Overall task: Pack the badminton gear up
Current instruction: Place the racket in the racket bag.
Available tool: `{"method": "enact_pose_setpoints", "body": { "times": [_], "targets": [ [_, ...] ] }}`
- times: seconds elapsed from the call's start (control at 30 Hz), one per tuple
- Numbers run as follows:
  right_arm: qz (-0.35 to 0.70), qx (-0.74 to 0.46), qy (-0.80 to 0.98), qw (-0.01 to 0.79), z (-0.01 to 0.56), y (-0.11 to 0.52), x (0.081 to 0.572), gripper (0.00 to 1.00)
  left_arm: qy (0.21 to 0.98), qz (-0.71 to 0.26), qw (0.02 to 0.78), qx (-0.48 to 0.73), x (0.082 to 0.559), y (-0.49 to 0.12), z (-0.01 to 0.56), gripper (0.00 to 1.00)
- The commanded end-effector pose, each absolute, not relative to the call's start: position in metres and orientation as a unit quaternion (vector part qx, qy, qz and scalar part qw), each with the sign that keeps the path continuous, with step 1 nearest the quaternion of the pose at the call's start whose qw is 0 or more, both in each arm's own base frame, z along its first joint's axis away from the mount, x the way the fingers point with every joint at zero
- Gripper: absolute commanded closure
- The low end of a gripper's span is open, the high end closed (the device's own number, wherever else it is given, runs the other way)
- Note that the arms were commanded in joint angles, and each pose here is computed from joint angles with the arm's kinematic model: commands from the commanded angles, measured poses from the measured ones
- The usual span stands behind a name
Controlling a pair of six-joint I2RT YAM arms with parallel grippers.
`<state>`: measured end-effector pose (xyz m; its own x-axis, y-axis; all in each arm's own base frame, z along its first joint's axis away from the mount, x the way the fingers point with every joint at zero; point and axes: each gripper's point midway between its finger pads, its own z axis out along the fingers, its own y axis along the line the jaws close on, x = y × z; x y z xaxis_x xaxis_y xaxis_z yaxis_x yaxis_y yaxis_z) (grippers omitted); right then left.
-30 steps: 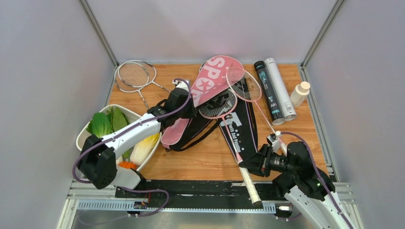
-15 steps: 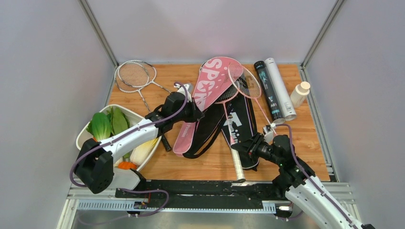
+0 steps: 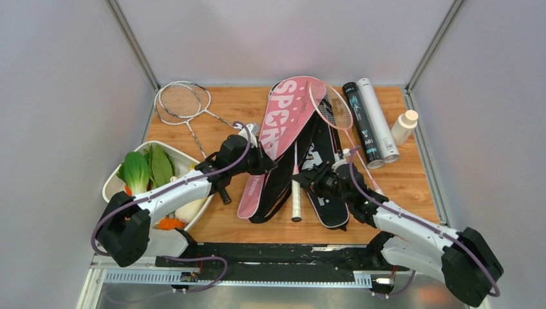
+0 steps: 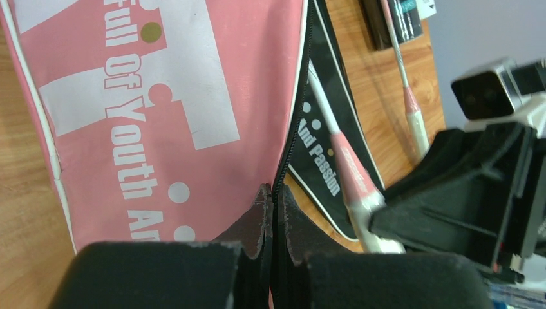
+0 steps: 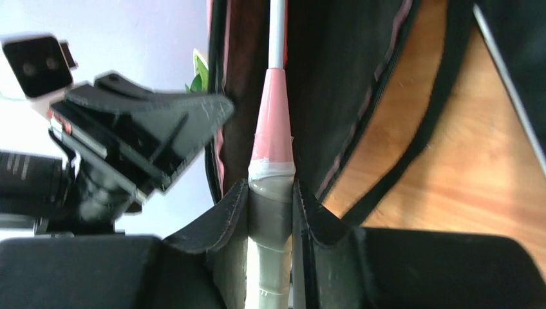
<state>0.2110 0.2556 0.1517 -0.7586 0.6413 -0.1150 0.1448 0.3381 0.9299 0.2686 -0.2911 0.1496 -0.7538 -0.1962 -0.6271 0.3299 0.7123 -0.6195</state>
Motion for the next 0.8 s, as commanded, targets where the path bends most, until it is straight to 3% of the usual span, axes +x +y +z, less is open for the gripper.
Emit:
{"method": "enact_pose_setpoints", "body": {
  "times": [0.0, 0.37, 0.5, 0.77],
  "targets": [
    [0.544, 0.233, 0.725, 0.353, 0.213, 0.277, 0.261, 1.00, 0.827, -0.440, 0.346, 0.053, 0.246, -0.302, 0.180, 1.00],
    [0.514, 0.258, 0.743, 0.342, 0.173, 0.306, 0.298, 0.96, 0.830, -0.433, 0.345, 0.064, 0.233, -0.290, 0.174, 1.00],
    [0.511, 0.256, 0.753, 0.326, 0.168, 0.314, 0.300, 0.78, 0.819, -0.448, 0.350, 0.074, 0.228, -0.290, 0.180, 1.00],
    [0.486, 0.259, 0.779, 0.299, 0.166, 0.327, 0.314, 0.57, 0.819, -0.438, 0.362, 0.079, 0.225, -0.282, 0.179, 1.00]
  ]
}}
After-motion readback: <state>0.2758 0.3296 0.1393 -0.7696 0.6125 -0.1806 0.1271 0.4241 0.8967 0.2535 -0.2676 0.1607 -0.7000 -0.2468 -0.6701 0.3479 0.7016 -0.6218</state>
